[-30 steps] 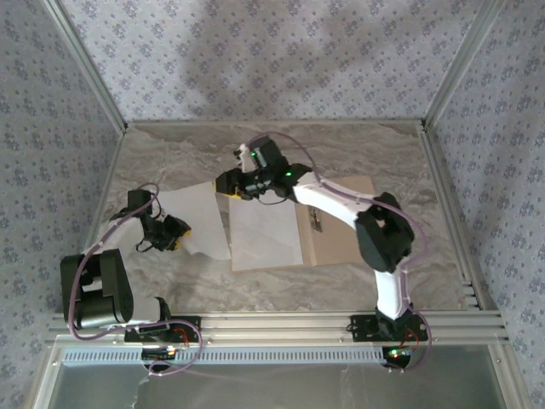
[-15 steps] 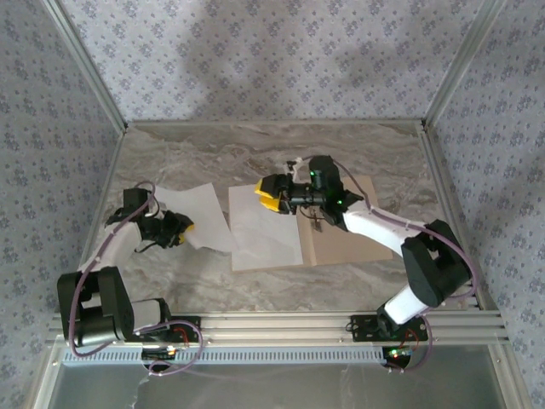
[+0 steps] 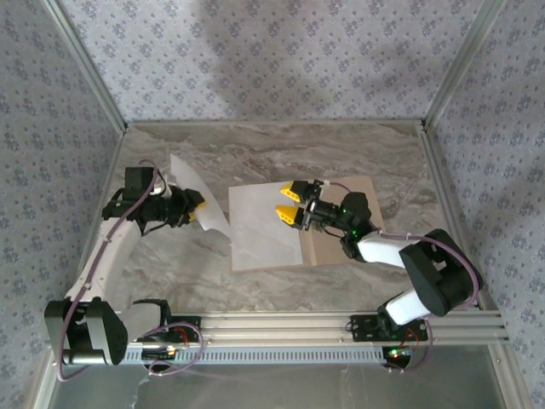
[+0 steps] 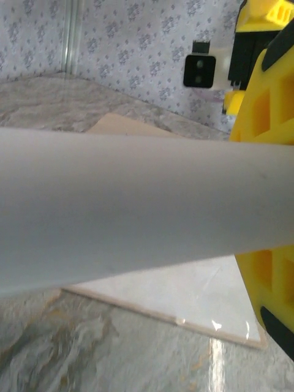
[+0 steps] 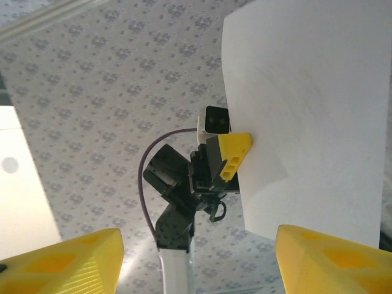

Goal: Put the files into the folder

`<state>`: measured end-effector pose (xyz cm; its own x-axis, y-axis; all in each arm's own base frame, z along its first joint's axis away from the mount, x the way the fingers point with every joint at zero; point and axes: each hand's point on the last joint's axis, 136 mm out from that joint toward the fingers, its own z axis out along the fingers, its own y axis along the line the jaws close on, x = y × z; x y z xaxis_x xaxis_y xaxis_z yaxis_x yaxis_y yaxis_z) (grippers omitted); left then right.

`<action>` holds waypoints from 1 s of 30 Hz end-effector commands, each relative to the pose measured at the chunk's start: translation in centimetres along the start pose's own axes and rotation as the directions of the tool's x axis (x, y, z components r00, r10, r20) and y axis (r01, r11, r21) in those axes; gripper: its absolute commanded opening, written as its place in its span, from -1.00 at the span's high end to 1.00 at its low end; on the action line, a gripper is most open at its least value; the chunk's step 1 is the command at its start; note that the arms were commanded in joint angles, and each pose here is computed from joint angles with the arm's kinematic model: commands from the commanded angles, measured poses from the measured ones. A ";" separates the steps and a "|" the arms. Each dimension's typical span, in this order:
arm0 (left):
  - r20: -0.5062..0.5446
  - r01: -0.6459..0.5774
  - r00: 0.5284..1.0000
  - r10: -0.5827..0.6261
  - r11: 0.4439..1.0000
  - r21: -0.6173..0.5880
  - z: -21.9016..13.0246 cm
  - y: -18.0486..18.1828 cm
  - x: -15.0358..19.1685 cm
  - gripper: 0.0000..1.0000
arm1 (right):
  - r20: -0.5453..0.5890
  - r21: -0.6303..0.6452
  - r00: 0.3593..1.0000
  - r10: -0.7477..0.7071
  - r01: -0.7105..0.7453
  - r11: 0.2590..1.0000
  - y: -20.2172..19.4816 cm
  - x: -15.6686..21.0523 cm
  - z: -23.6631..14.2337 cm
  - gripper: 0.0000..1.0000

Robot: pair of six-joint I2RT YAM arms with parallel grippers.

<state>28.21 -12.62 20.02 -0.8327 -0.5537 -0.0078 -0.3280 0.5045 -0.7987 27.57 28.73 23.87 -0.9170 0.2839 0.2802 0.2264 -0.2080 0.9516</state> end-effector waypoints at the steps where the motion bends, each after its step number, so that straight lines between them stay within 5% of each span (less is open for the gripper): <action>1: -0.003 -0.029 1.000 0.029 0.998 0.056 -1.1 -4.0 0.6 0.43 | -0.028 -0.132 0.999 -0.019 0.015 0.991 3.6 1.5 -0.8 -0.42; 12: -0.023 -0.169 0.984 0.176 0.969 0.181 -2.1 -14.0 3.0 0.44 | 0.014 -0.184 1.000 -0.011 0.013 0.983 4.7 2.2 -2.6 -0.58; 30: 0.030 -0.219 0.975 0.220 0.933 0.286 -0.9 -21.8 5.2 0.52 | 0.100 -0.165 0.993 -0.067 0.083 0.983 2.1 2.8 -2.9 -0.65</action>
<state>29.56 -25.20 35.10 -0.9001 -0.4000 -0.1724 -0.0291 0.4502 -0.8924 24.54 26.42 25.59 -0.8942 0.3463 0.2838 0.1687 -0.3265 0.9300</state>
